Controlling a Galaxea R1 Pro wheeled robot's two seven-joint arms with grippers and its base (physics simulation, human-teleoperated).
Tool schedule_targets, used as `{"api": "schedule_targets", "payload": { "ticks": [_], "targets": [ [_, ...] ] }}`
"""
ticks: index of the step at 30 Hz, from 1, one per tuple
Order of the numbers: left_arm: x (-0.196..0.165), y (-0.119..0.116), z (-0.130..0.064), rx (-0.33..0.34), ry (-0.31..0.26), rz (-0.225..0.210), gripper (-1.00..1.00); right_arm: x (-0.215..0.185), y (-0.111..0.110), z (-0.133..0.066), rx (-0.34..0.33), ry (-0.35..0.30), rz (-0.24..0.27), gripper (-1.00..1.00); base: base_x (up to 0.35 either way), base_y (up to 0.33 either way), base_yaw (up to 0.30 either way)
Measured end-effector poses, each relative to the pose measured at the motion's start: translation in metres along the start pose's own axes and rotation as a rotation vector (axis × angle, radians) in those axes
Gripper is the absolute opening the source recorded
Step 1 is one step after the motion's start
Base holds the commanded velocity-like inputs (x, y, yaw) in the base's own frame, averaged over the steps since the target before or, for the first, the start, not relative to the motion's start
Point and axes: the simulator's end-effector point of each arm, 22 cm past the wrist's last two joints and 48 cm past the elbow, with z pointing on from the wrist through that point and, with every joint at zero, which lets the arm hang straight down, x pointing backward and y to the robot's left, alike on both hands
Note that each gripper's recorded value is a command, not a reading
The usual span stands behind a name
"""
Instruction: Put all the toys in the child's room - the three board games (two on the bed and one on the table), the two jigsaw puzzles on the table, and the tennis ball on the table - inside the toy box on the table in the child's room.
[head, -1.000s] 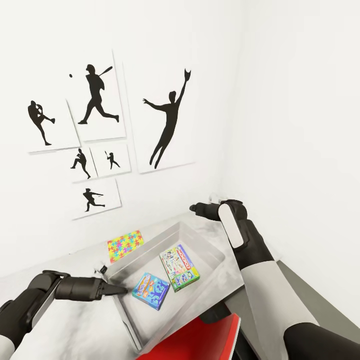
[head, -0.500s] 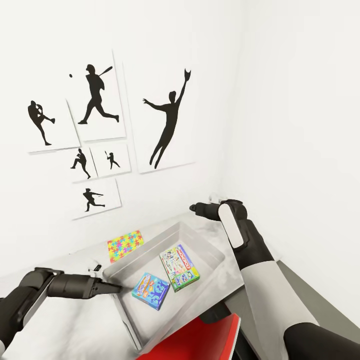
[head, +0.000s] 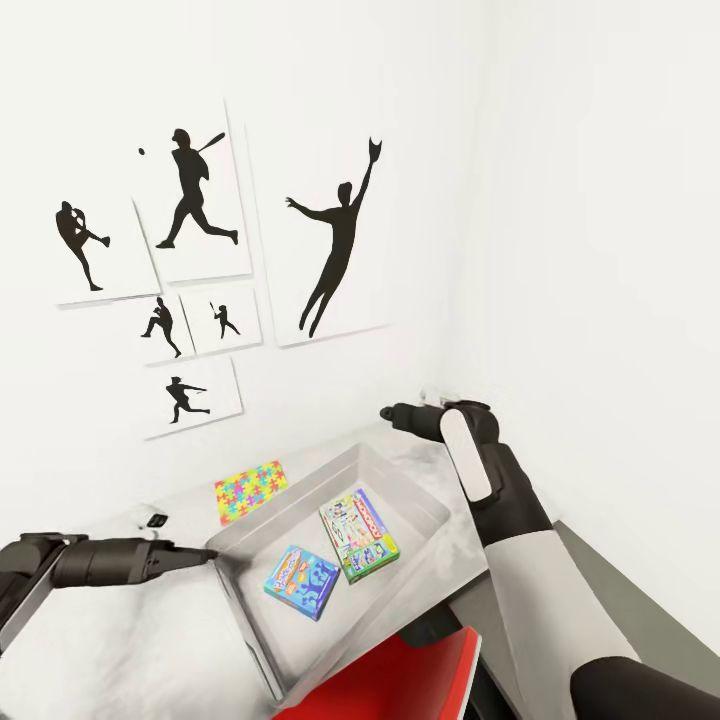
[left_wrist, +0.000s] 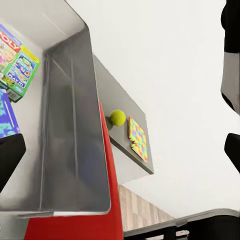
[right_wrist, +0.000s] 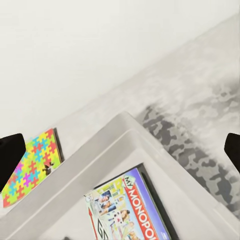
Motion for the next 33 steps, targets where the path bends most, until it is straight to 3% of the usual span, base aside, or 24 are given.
{"api": "schedule_targets", "payload": {
  "ticks": [12,24,33],
  "targets": [
    [-0.008,0.001,-0.046,-0.056,-0.027,0.011,1.0,0.005,0.001,-0.019,-0.019,-0.048,0.009,1.0,0.0,0.0,0.0],
    [-0.005,0.004,-0.064,-0.084,-0.032,-0.001,1.0,0.01,0.001,-0.044,-0.037,-0.098,0.016,1.0,0.0,0.0,0.0],
    [-0.003,0.006,-0.067,-0.095,-0.029,-0.005,1.0,0.057,-0.016,-0.052,-0.024,-0.063,0.051,1.0,0.0,0.0,0.0]
  ]
}}
